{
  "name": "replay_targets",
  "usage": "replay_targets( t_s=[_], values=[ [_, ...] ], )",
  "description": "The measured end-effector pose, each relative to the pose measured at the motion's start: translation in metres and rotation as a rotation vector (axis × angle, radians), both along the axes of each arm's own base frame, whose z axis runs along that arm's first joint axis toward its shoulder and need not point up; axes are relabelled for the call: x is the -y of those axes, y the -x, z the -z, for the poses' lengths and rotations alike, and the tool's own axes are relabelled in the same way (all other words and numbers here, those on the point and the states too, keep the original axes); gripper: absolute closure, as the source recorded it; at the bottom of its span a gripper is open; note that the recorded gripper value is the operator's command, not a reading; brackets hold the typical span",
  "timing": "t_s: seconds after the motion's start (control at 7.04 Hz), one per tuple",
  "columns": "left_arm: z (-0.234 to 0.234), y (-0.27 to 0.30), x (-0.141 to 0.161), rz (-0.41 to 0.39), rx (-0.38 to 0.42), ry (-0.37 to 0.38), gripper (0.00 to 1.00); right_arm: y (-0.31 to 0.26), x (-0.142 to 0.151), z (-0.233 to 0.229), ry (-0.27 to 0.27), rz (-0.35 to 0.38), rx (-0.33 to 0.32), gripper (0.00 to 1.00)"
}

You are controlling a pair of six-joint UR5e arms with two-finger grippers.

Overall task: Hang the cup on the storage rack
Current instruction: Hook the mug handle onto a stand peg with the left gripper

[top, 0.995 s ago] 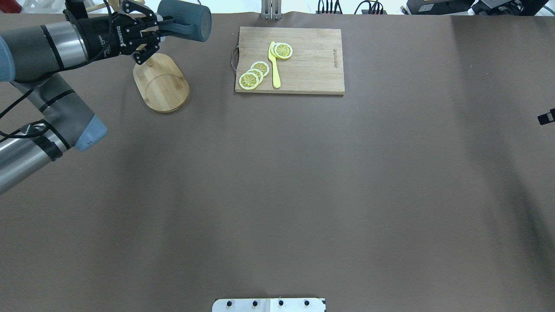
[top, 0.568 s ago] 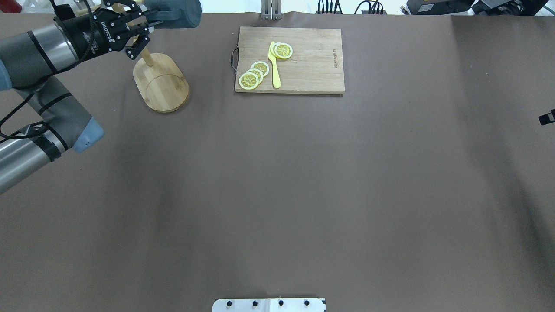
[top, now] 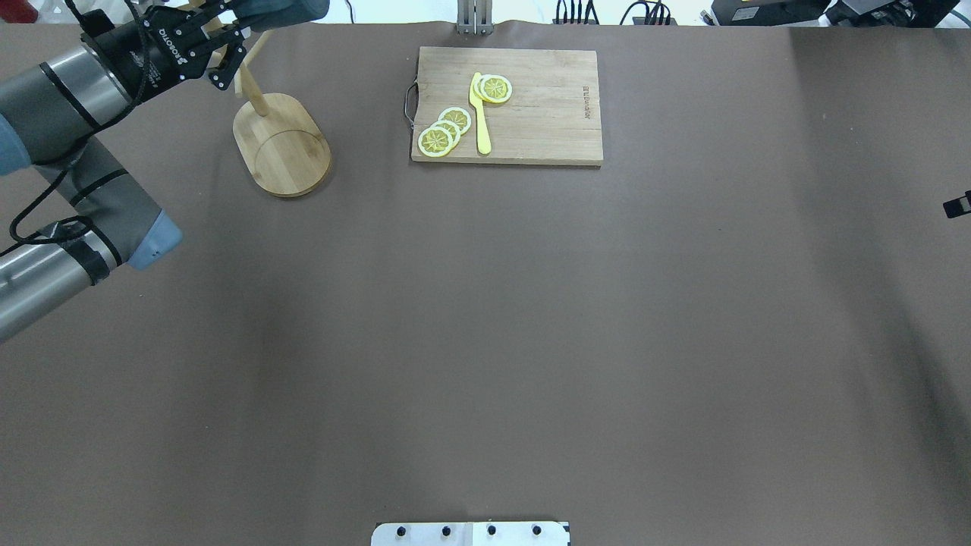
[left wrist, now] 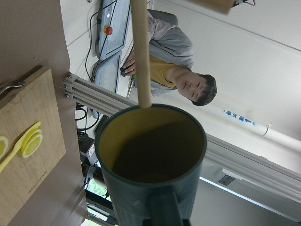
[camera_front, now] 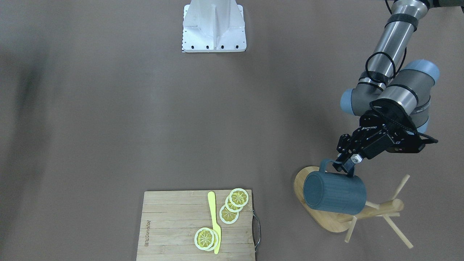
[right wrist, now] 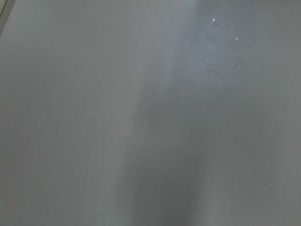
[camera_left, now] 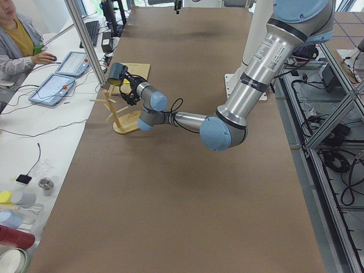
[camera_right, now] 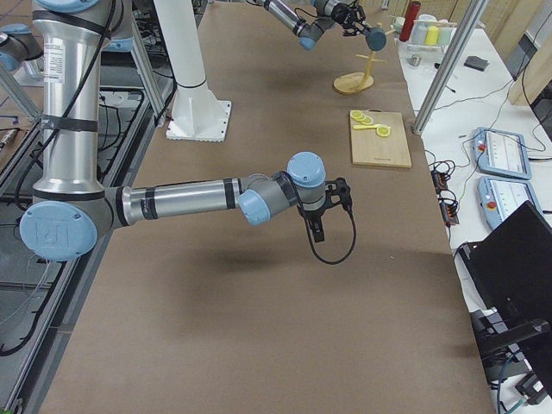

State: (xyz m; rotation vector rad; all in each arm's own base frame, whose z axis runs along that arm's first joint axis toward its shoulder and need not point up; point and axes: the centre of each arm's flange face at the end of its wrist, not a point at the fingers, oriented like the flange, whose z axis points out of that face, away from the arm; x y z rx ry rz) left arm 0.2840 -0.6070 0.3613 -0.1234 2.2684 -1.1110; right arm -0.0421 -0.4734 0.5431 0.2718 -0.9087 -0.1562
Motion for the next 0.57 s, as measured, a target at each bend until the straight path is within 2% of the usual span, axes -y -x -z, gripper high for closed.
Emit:
replay_targets(
  t_s=[0.28,0.57],
  values=[
    [-0.006,-0.002,0.004,-0.013,-0.024,0.036,1.00,-0.001,0.000,0.000,-0.001,-0.001,0.000,0.00],
    [-0.022,-0.001,0.007,-0.038,-0.100,0.106,1.00,-0.001,-0.001,0.000,0.000,-0.002,0.000,0.00]
  ],
)
